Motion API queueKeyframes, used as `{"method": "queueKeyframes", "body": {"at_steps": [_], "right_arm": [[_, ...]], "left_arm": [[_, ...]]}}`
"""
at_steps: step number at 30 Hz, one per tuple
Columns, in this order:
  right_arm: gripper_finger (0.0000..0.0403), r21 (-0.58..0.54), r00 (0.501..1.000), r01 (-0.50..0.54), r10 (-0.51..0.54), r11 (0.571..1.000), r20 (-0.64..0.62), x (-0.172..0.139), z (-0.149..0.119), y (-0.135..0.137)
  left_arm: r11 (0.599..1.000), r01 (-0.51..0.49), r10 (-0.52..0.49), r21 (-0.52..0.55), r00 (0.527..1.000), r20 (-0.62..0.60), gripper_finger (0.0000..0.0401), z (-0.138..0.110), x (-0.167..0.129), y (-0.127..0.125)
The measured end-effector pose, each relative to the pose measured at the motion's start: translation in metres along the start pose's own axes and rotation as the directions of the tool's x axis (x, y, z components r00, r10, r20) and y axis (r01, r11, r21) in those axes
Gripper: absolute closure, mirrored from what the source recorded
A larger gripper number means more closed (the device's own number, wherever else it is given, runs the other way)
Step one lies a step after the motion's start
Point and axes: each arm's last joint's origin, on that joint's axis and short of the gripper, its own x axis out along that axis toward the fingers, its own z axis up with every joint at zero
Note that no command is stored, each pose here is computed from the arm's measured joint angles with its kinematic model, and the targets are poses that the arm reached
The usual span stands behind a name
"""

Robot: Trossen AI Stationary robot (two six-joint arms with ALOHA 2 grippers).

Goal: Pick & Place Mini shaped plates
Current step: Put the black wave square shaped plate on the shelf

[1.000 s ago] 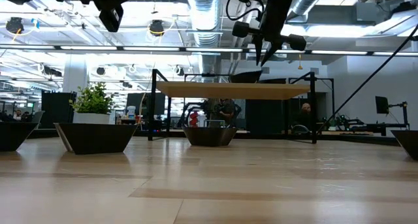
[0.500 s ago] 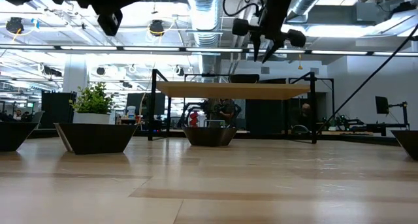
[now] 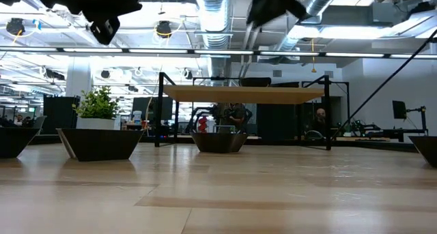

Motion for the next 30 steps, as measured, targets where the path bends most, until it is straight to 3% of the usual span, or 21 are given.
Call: {"method": "queueKeyframes", "body": {"at_steps": [4,10,16,22,25,30], "right_arm": [[0.0305,-0.196,0.988,-0.134,0.146,0.971,0.050,-0.034,-0.009,0.022],[0.0305,-0.336,0.957,-0.238,0.280,0.911,0.082,-0.069,-0.021,0.031],[0.0305,-0.387,0.933,-0.293,0.350,0.874,0.084,-0.083,-0.028,-0.009],[0.0305,-0.376,0.859,-0.366,0.464,0.851,0.214,-0.080,-0.039,-0.059],[0.0305,-0.359,0.828,-0.385,0.490,0.850,0.273,-0.074,-0.054,-0.077],[0.0305,-0.380,0.831,-0.424,0.520,0.822,0.197,-0.056,-0.093,-0.088]], "left_arm": [[0.999,-0.013,0.012,-0.031,0.999,-0.035,0.0337,-0.003,-0.001,0.002],[0.996,0.058,-0.062,-0.065,0.996,-0.068,0.0337,-0.005,-0.001,-0.001],[0.991,-0.058,0.056,-0.120,0.998,-0.023,0.0337,0.000,0.003,0.012],[0.969,-0.128,0.142,-0.210,0.988,0.054,0.0337,0.011,0.006,0.028],[0.968,-0.126,0.143,-0.215,0.988,0.063,0.0337,0.012,0.006,0.030],[0.969,-0.120,0.137,-0.215,0.989,0.064,0.0337,0.012,0.006,0.029]]}}
